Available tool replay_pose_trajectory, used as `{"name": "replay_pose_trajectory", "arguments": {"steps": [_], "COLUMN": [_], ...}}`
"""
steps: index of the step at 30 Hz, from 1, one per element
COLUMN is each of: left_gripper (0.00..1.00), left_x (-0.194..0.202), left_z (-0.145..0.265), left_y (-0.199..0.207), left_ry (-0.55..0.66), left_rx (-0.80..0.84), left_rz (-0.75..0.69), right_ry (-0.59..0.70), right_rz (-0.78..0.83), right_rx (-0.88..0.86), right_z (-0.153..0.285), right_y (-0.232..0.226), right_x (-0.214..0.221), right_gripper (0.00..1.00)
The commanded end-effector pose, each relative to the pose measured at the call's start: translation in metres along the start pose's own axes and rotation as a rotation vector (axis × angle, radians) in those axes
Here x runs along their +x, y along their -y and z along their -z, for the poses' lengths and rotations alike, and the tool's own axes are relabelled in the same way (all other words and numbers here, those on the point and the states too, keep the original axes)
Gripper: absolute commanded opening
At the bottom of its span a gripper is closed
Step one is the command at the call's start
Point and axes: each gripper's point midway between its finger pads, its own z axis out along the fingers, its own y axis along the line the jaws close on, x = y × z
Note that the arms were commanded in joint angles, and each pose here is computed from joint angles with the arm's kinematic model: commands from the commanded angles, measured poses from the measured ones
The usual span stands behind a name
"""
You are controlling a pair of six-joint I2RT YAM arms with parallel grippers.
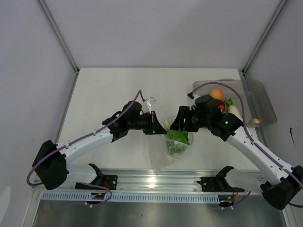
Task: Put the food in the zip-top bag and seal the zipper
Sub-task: Place the fake vegetable in the zipper food storage bag, then pick up the fake vegetable from the bin.
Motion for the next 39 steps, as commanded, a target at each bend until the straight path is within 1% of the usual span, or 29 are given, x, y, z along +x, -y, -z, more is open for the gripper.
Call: {"name": "replay_pose_trajectory", "arguments": {"steps": [1,2,5,7,11,13,15,16,17,20,21,25,28,29,33,39], "left_gripper": [0.01,0.01,0.01,0.01,0.01,0.01,0.01,0.01,0.0,0.0,0.01,0.01,0.01,0.01,0.01,0.01], "left_x": [-0.004,-0.004,-0.007,-0.008,-0.008,-0.007,-0.007,-0.007,-0.006,-0.005,-0.005,-0.005,-0.005,-0.004,-0.004,-0.002], "left_z": [0.006,0.008,0.013,0.016,0.02,0.02,0.02,0.02,0.02,0.02,0.021,0.023,0.023,0.023,0.023,0.024], "left_y": [0.006,0.011,0.023,0.029,0.03,0.029,0.03,0.03,0.029,0.03,0.031,0.031,0.031,0.031,0.032,0.033], "left_ry": [0.017,0.01,0.02,0.028,0.032,0.029,0.027,0.027,0.024,0.022,0.021,0.022,0.024,0.02,0.02,0.016], "left_rx": [0.023,0.044,0.085,0.099,0.098,0.094,0.098,0.098,0.098,0.103,0.107,0.105,0.105,0.103,0.11,0.119], "left_rz": [-0.043,-0.042,-0.045,-0.047,-0.055,-0.056,-0.055,-0.055,-0.055,-0.056,-0.056,-0.061,-0.063,-0.061,-0.061,-0.058], "right_ry": [0.099,0.062,0.013,0.035,0.118,0.14,0.119,0.1,0.059,-0.032,-0.056,-0.085,-0.116,-0.125,-0.147,-0.169], "right_rz": [0.026,0.019,0.011,0.022,0.057,0.057,0.058,0.056,0.051,0.015,-0.008,-0.051,-0.058,-0.056,-0.067,-0.088], "right_rx": [-0.114,-0.113,-0.098,-0.11,-0.11,-0.039,0.054,0.078,0.119,0.152,0.176,0.106,0.102,0.069,0.027,0.0], "right_z": [0.014,0.009,0.001,0.006,0.035,0.042,0.045,0.043,0.038,0.025,0.019,0.009,0.002,-0.001,-0.012,-0.036], "right_y": [-0.025,-0.024,-0.023,-0.028,-0.036,-0.026,-0.006,0.002,0.02,0.043,0.058,0.066,0.073,0.069,0.071,0.08], "right_x": [-0.024,-0.019,-0.016,-0.02,-0.038,-0.045,-0.044,-0.042,-0.033,-0.018,-0.01,0.002,0.013,0.015,0.026,0.035], "right_gripper": [0.63,0.63,0.65,0.65,0.67,0.67,0.64,0.64,0.63,0.59,0.58,0.58,0.57,0.57,0.57,0.52]}}
